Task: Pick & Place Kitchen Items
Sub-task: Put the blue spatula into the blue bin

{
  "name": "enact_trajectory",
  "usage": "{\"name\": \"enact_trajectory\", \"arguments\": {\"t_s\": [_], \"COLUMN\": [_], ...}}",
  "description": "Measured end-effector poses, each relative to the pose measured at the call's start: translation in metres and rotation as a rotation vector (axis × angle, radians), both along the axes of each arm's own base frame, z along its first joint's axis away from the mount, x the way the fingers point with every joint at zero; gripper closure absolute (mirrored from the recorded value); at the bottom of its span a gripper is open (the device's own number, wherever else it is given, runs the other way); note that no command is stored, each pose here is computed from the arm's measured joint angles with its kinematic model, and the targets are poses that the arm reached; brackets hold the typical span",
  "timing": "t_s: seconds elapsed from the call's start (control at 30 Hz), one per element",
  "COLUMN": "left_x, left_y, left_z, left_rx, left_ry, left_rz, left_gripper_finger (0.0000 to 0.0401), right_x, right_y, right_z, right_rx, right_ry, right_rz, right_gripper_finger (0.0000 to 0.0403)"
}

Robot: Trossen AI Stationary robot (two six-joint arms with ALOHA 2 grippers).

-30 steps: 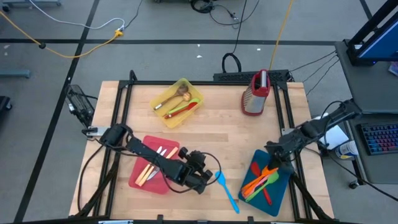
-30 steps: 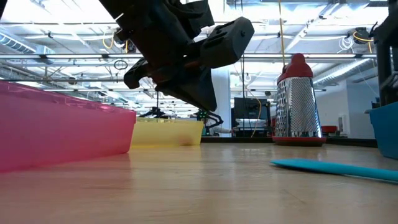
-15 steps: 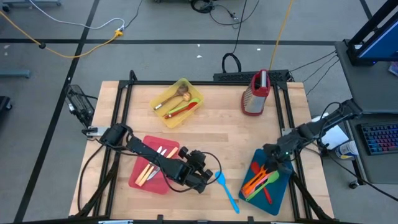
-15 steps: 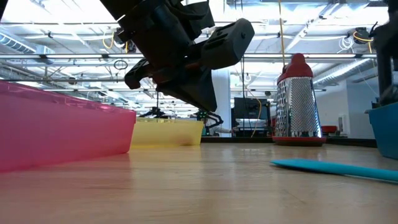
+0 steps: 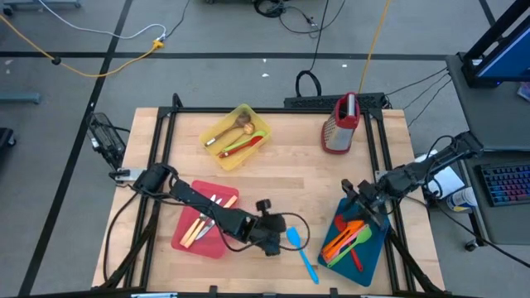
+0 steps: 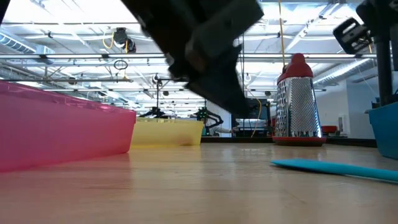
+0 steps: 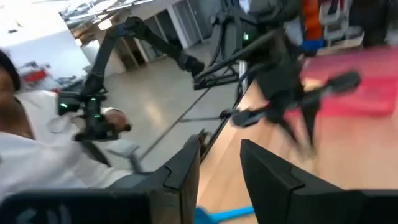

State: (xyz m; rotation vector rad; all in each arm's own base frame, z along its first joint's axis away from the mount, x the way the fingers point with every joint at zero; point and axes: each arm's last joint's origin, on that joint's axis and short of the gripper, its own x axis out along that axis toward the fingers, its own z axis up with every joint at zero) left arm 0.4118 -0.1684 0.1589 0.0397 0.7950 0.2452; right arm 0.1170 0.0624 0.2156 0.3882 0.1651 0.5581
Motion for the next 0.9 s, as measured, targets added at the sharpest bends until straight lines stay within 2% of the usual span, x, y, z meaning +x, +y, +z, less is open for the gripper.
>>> {"name": "enact_trajectory", "arguments": {"t_s": [0.1,0.3,0.4,0.5,0.6,0.77,0.9], "left_x": [0.008,0.022,0.027,0.032,0.035,0.037,0.039], "left_y": [-0.001,0.002,0.004,0.003,-0.002,-0.01,-0.014], "left_z": [0.005,0.015,0.017,0.013,0.004,-0.005,-0.017], "left_rx": [0.012,0.078,0.002,-0.063,-0.05,-0.08,-0.103], "left_ry": [-0.027,-0.124,-0.169,-0.206,-0.222,-0.263,-0.269], "left_rz": [-0.16,-0.46,-0.566,-0.615,-0.661,-0.697,-0.706], "left_gripper_finger": [0.0323,0.0247,0.0214,0.0196,0.0193,0.0206,0.0214], "right_x": [0.006,0.019,0.026,0.03,0.033,0.034,0.035], "right_y": [0.003,0.009,0.01,0.011,0.011,0.011,0.011], "right_z": [0.0,-0.006,-0.011,-0.016,-0.021,-0.022,-0.016], "right_rx": [-0.018,0.006,-0.016,-0.042,-0.06,-0.034,0.0], "right_ry": [-0.053,-0.061,-0.044,-0.013,0.014,0.03,-0.022], "right_rz": [-0.008,-0.039,-0.086,-0.137,-0.173,-0.193,-0.194], "right_gripper_finger": [0.0273,0.0224,0.0209,0.0203,0.0202,0.0205,0.0205]}}
